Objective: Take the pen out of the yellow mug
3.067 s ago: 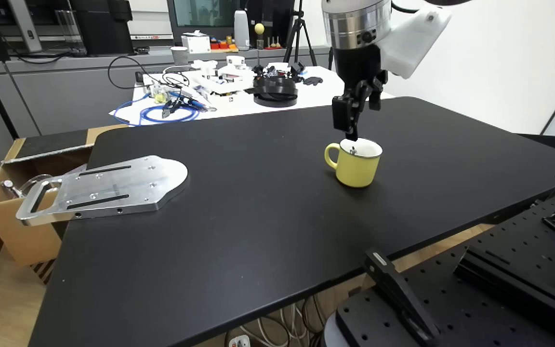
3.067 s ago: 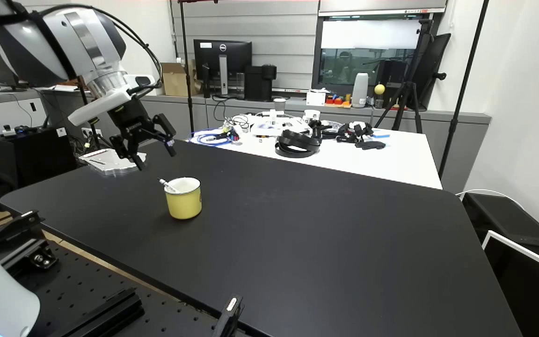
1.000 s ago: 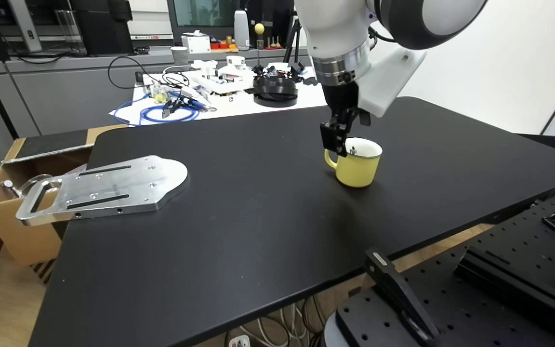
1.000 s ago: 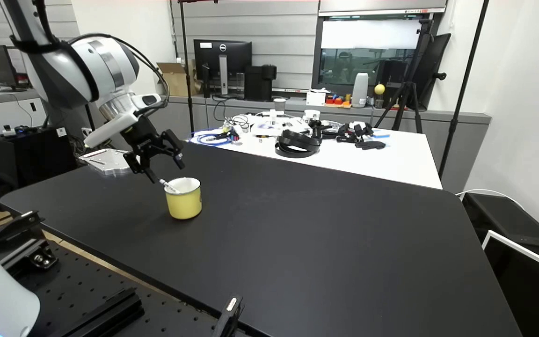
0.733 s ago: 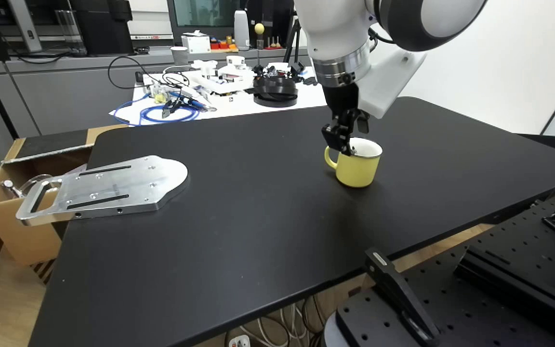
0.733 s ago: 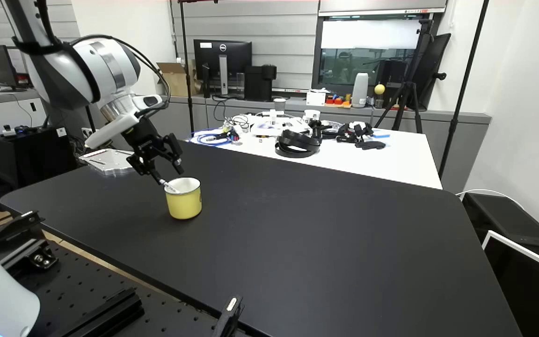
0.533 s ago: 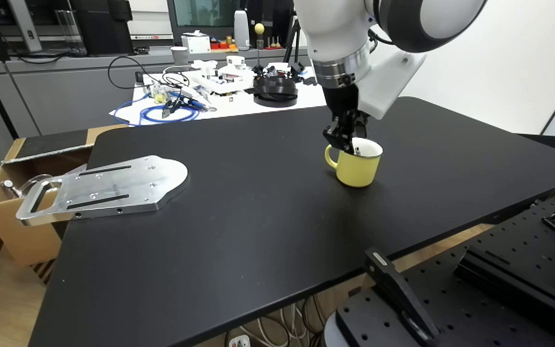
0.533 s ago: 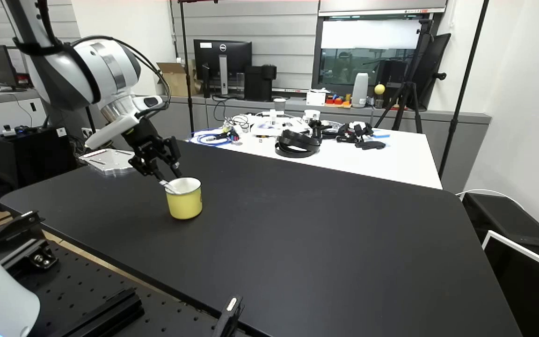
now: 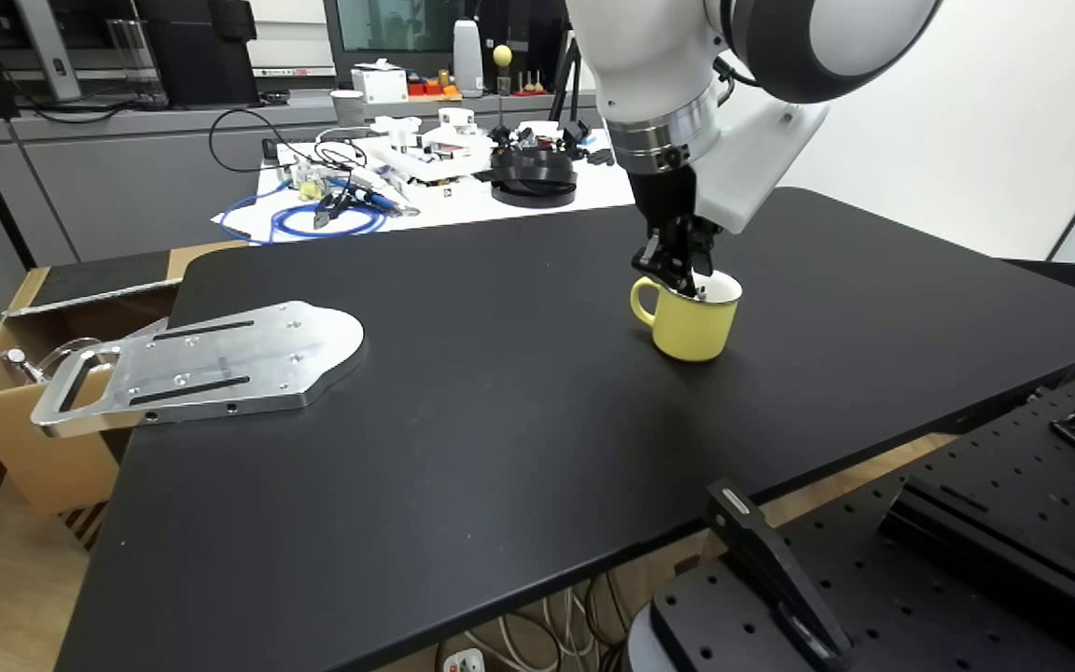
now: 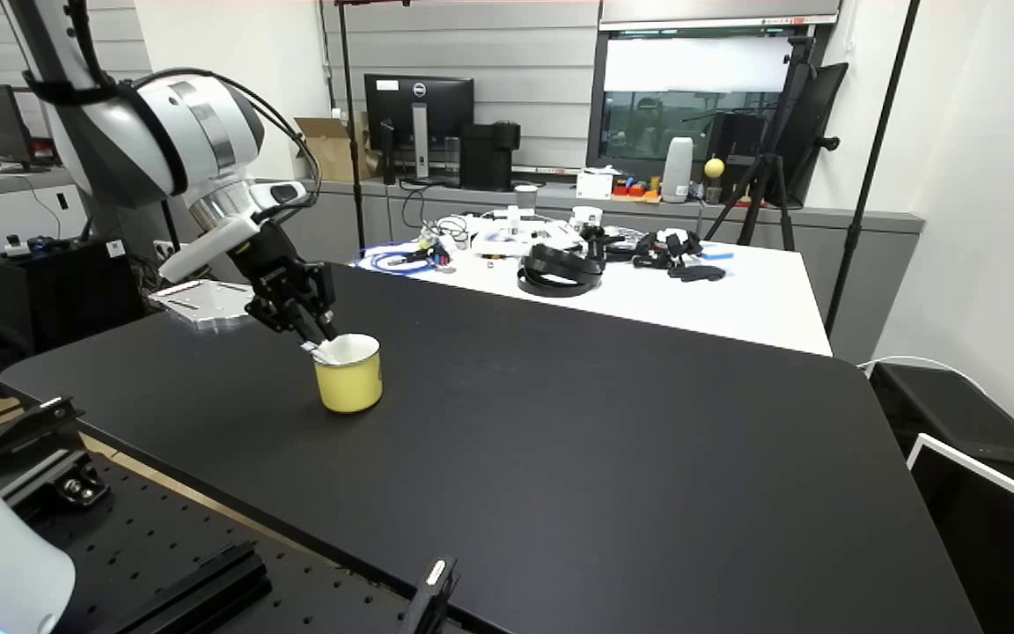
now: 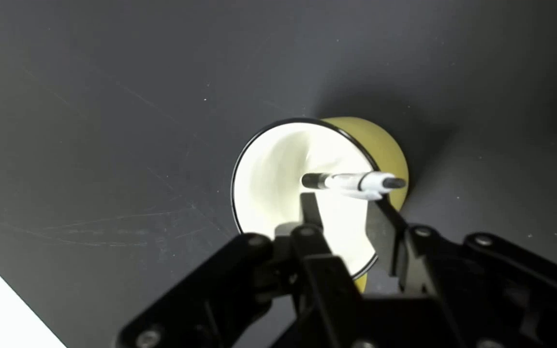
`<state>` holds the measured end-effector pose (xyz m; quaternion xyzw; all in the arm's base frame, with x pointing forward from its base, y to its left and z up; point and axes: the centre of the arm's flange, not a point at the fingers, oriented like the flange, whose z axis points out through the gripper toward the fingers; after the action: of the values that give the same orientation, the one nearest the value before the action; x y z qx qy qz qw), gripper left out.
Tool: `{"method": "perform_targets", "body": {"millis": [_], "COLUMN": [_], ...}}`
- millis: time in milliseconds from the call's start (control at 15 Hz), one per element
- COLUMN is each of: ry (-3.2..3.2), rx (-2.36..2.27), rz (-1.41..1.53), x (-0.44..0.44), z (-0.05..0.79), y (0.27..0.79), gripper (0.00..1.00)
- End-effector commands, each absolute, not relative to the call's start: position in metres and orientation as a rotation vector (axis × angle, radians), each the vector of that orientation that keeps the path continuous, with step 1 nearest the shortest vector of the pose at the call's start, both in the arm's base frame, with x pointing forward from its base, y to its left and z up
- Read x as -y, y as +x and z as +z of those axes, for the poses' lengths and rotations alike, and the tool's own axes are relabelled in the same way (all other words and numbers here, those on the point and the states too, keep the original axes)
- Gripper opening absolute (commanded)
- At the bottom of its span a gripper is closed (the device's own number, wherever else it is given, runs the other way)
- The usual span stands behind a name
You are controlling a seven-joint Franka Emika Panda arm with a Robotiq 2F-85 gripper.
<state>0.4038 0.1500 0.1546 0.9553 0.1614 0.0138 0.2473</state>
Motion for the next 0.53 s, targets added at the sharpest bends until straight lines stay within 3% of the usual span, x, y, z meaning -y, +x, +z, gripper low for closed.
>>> {"method": "perform_targets", "body": {"millis": [0,333,467], "ry": [2.601,2.619,2.626], "rx": [-0.391,-0.334,-0.320], "rz": [0.009,-0.040,-0.056], "x": [-0.1505,-0.1469,-0.1466], "z": [0.1592,0.1578,0.1561], "y": [0.4010,0.3974,0.3966], "gripper": [0.64,0.97,1.00]}}
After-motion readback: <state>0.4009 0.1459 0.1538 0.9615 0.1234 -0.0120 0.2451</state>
